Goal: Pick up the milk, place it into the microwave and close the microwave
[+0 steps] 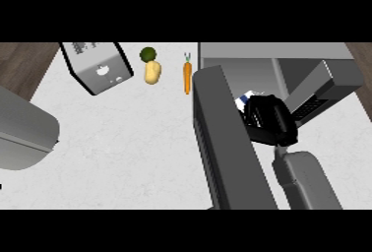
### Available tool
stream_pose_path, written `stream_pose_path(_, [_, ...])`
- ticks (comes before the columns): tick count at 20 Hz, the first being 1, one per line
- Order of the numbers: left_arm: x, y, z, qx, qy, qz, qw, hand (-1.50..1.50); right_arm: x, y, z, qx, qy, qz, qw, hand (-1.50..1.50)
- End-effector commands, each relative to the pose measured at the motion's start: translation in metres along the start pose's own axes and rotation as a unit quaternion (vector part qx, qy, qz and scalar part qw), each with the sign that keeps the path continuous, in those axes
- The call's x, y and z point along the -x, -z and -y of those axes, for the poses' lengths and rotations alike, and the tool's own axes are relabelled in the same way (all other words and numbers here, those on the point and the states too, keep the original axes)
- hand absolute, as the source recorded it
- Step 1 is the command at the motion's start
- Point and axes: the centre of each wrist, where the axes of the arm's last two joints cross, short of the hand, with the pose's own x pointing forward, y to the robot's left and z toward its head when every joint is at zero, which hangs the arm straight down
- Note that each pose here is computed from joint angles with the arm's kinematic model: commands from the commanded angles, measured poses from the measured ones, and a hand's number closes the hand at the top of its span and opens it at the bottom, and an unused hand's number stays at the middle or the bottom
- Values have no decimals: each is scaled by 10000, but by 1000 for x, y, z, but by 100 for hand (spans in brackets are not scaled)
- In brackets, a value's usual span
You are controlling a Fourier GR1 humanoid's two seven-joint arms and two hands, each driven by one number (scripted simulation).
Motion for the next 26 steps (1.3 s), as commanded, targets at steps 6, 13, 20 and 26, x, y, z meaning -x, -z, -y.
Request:
stream_pose_path(6, [13,11,-23,190,-75,-90,9998,-150,31,54,-2,680,-602,-412,9950,150])
stream_pose_path(13, [17,19,-12,174,-31,-88,9998,-150,71,46,1,698,-564,-393,9952,150])
stream_pose_path(20, [19,15,-1,318,-199,-69,9993,-150,56,66,17,684,-1057,72,9920,150])
stream_pose_path(26, [17,31,-29,287,-69,-34,9996,-150,50,77,14,682,-1557,368,9848,150])
